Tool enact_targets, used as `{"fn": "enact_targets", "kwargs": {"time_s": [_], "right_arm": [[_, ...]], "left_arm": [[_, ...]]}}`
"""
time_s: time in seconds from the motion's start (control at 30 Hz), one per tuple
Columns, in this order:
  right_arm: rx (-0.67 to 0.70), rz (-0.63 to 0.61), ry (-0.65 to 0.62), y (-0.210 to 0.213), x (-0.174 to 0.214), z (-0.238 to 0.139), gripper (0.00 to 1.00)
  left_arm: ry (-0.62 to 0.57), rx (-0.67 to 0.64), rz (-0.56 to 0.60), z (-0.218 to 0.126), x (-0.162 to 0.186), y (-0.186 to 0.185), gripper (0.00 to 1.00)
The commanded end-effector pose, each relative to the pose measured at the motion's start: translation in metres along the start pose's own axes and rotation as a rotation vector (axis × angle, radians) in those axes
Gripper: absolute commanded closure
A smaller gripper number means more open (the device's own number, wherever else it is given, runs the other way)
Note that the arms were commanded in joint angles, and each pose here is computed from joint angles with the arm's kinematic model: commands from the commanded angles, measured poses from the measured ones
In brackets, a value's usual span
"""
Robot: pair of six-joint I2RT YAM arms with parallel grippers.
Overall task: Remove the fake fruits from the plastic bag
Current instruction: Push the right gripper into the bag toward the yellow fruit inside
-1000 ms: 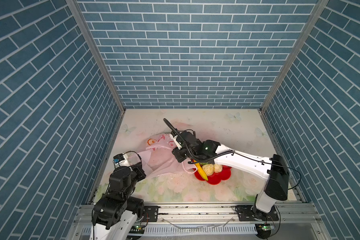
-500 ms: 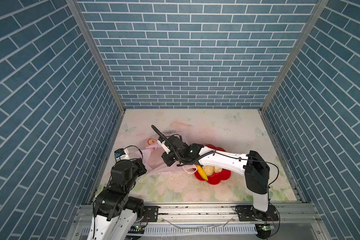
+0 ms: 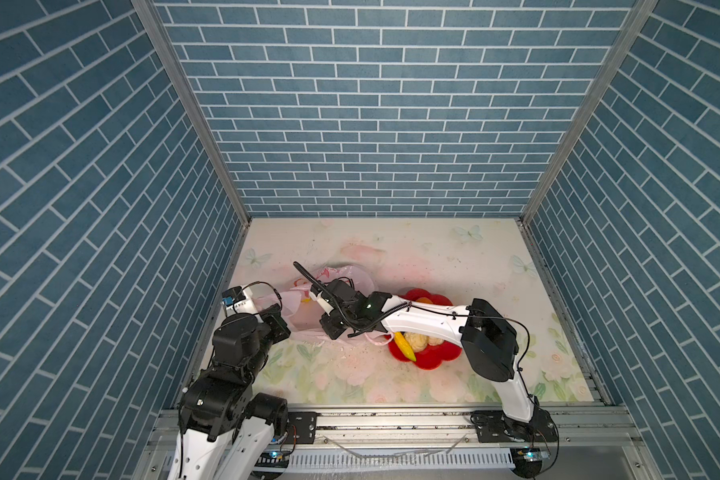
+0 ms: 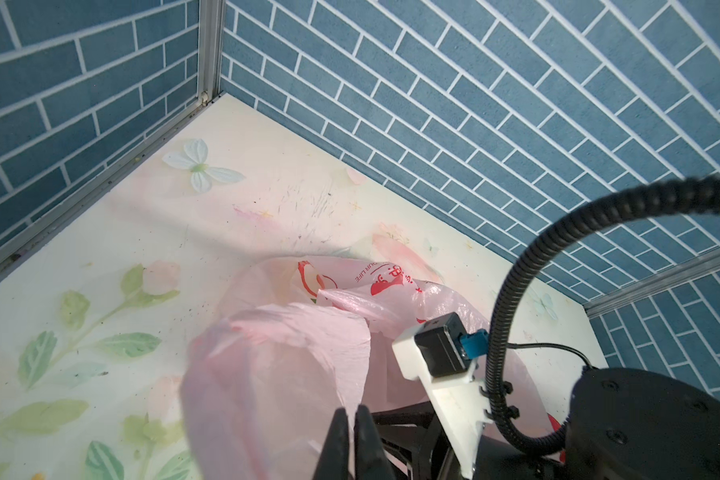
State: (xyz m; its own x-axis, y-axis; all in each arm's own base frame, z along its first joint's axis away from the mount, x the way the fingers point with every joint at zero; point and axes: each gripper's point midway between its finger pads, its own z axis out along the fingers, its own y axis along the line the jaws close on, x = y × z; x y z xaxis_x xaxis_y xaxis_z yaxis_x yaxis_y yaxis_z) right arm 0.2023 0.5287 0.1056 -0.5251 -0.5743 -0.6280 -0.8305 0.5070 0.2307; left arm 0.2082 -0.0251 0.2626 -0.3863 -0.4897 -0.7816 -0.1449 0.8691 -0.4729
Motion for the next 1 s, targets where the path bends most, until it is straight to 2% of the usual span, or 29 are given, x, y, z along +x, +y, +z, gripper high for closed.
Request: {"fn": "enact_targets", "kwargs": {"time_s": [0.0, 0.23, 0.5, 0.73, 0.97], "right_arm": [[-0.045, -0.038, -0.004, 0.007, -0.01, 0.007, 0.85], [-0.084, -0.127, 0.018, 0.011, 0.001, 0.012, 0.85], [-0.086, -0.221, 0.115, 0.008, 0.02, 0.016, 0.87], [-0.086, -0.231, 0.217, 0.004, 0.037, 0.04, 0.87], [-0.077, -0.189, 0.184, -0.001, 0.015, 0.051, 0.87]], "left_arm": [[-0.029, 0.001, 0.022, -0.009, -0.008, -0.001, 0.92], [-0.018, -0.022, 0.031, -0.01, -0.004, 0.005, 0.91], [-0.038, -0.011, 0.032, -0.006, -0.006, 0.003, 0.92], [-0.078, 0.027, 0.038, -0.013, -0.011, -0.001, 0.91], [-0.054, 0.074, 0.024, -0.022, -0.002, -0.004, 0.91]]}}
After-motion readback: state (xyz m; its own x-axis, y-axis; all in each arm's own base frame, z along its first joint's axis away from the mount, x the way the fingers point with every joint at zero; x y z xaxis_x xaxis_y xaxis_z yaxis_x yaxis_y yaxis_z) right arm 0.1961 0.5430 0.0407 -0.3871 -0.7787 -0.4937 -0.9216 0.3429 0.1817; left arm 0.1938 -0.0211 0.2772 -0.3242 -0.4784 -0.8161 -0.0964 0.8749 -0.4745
